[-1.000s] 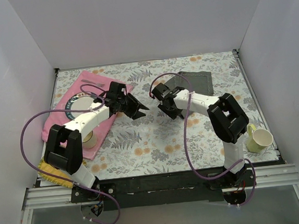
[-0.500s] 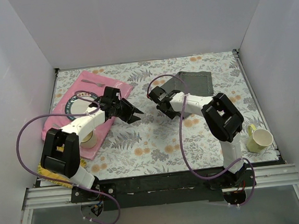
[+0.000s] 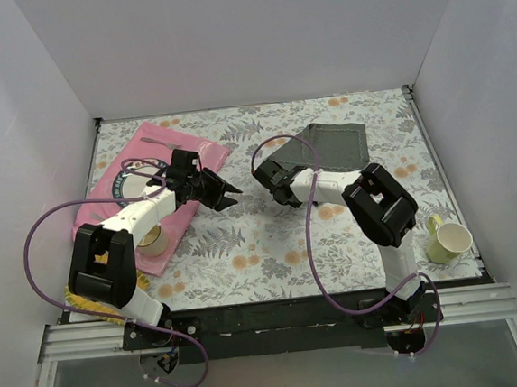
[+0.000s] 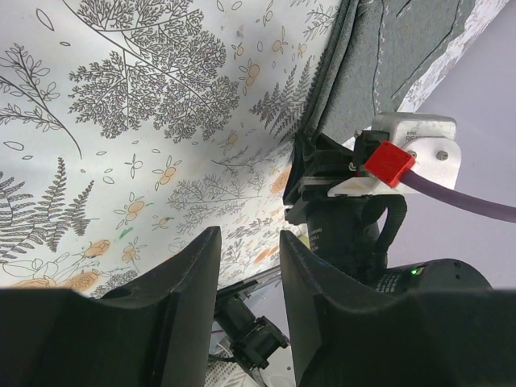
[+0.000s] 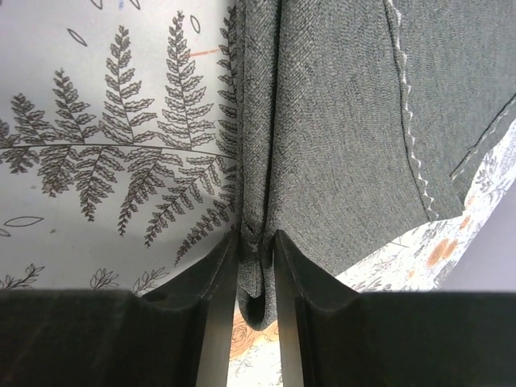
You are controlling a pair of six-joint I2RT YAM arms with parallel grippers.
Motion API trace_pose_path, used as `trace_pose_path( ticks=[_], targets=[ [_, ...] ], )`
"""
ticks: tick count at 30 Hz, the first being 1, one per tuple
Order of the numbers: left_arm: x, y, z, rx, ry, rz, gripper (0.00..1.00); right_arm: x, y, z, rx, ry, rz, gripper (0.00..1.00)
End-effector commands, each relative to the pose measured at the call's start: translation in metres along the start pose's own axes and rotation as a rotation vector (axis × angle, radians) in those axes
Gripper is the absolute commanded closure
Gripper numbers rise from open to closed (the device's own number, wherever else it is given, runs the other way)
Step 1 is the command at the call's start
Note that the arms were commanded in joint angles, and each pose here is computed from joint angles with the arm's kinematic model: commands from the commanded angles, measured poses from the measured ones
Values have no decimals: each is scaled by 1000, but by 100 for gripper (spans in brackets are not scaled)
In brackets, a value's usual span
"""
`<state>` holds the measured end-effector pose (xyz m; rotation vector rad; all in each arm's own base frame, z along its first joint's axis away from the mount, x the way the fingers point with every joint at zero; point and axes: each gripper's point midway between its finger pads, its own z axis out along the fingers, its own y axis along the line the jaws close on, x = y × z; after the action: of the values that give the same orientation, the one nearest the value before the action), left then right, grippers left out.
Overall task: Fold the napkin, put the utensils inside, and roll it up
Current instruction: Roll the napkin with the utensil
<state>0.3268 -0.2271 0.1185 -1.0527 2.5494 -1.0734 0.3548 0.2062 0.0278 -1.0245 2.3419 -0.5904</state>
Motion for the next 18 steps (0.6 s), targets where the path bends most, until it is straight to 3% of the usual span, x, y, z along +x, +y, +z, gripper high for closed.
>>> trace_pose_path(
  ticks=[1, 9, 13, 14, 18],
  targets=[
    [2, -10, -13, 47, 0, 14, 66, 3, 2, 12, 45, -1, 5, 71],
    [2, -4, -9, 39, 11, 6, 66, 4, 4, 16, 58, 13, 15, 84],
    [3, -7, -8, 76, 14, 17, 60, 0, 8, 10, 21, 7, 44, 98],
    [4, -7, -8, 83, 16, 21, 54, -2, 9, 8, 15, 3, 51, 99],
    [5, -8, 0, 108, 44, 29, 46, -12, 6, -7, -20, -16, 104, 99]
  ],
)
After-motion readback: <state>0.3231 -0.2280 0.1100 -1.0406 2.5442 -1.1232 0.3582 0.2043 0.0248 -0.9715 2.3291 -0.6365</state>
